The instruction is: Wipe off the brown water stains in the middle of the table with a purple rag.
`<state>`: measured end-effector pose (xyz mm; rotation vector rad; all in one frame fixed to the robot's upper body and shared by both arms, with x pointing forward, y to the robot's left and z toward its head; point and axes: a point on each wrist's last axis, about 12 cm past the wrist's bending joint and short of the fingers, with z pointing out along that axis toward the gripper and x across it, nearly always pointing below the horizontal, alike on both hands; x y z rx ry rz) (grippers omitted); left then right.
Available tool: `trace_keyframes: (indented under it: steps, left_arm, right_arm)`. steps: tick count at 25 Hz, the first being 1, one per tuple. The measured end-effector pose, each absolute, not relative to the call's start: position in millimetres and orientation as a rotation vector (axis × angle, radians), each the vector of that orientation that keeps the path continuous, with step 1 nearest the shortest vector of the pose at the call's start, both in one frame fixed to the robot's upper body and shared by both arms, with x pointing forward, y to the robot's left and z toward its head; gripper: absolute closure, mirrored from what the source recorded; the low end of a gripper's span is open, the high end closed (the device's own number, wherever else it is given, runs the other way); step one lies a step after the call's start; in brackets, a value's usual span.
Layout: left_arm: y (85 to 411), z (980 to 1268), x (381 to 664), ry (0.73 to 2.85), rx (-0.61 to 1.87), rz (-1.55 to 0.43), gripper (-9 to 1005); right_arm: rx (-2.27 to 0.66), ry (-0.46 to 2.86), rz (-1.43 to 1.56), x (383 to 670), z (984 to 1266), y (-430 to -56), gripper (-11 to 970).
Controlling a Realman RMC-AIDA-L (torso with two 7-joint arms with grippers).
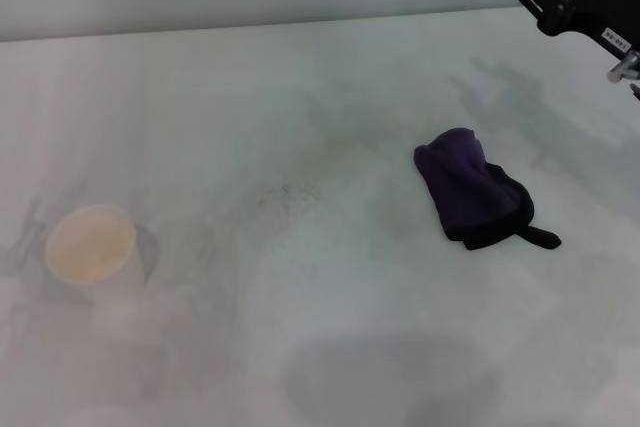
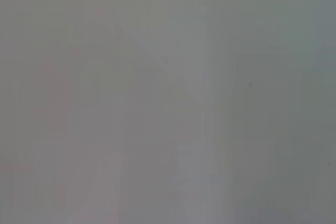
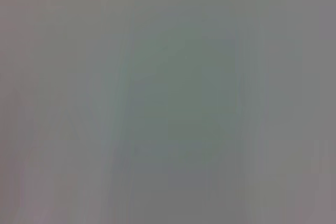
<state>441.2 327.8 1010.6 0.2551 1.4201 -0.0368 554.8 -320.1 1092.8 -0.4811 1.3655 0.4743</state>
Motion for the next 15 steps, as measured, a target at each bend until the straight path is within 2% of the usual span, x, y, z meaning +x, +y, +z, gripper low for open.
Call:
trace_keyframes:
  steps: [15]
  left_arm:
    - [326.4, 1010.5, 441.7, 1.42, 0.255, -0.041, 103]
  right_arm:
    - [-0.48, 1.365, 0.452, 553.4, 1089.6, -320.4, 538]
